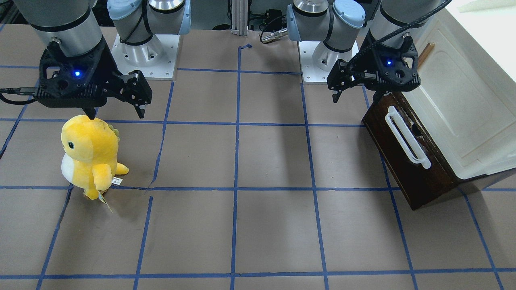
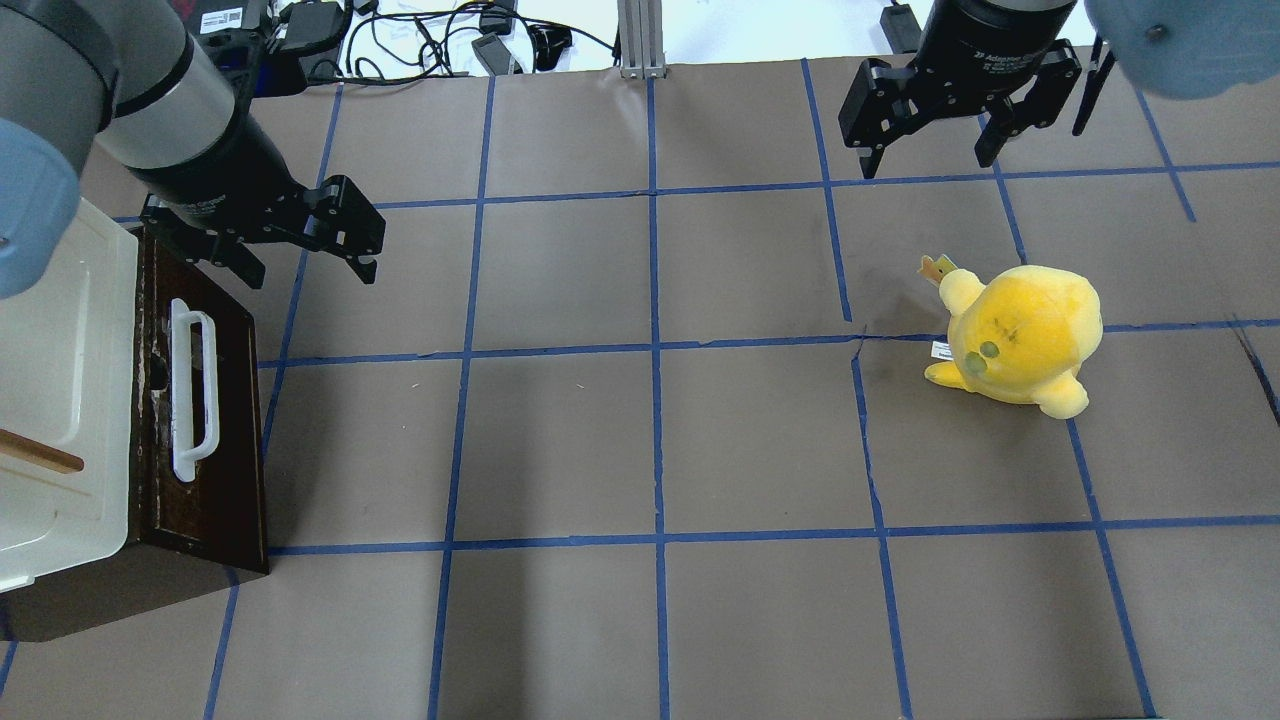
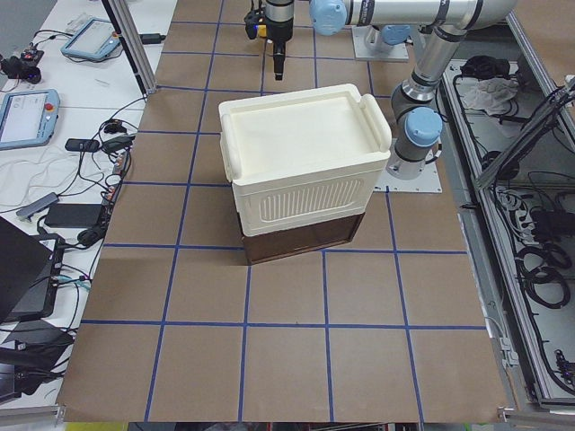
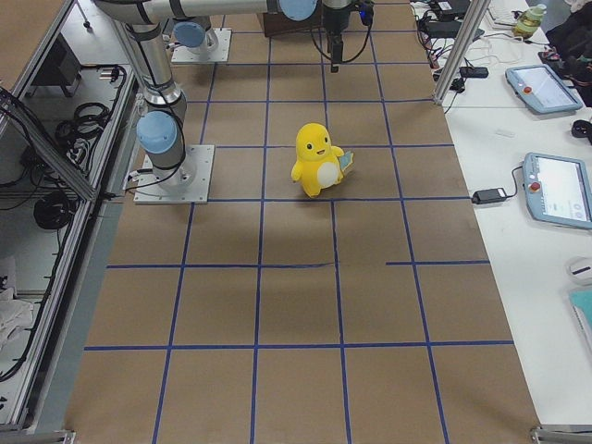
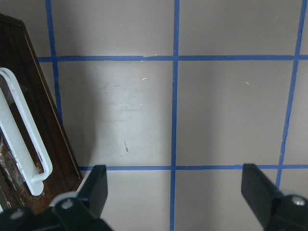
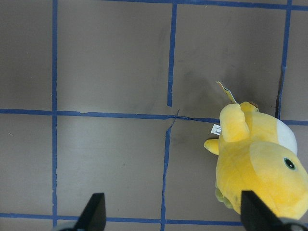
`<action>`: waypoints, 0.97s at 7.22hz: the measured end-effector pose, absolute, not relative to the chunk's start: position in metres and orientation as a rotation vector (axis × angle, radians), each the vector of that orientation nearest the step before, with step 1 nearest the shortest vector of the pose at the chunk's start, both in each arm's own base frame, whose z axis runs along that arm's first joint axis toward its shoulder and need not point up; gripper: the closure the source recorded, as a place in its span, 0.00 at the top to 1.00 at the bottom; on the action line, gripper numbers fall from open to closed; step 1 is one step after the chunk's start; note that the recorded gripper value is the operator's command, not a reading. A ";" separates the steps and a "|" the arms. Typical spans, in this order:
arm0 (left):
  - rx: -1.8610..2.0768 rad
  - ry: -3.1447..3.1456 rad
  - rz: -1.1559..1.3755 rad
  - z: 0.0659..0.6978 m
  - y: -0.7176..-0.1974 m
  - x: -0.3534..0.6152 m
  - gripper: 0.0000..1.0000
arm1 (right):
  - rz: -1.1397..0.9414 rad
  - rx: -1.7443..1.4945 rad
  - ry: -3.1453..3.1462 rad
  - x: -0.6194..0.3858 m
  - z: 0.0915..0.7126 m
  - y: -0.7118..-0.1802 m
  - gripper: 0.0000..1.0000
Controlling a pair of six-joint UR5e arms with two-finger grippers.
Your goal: Pull drawer sideways
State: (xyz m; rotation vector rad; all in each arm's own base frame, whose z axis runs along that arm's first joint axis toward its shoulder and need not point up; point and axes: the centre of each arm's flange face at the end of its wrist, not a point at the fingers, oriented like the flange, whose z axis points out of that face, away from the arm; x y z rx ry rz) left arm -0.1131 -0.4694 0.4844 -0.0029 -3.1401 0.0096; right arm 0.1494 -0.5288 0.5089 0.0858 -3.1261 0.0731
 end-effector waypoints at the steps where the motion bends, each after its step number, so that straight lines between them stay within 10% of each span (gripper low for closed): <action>1: 0.000 -3.140 0.006 0.483 -0.469 -0.114 1.00 | 0.073 0.086 -3.126 0.149 0.509 -0.529 1.00; 7: -0.011 -3.137 0.001 0.482 -0.469 -0.114 1.00 | 0.073 0.087 -3.125 0.149 0.509 -0.529 1.00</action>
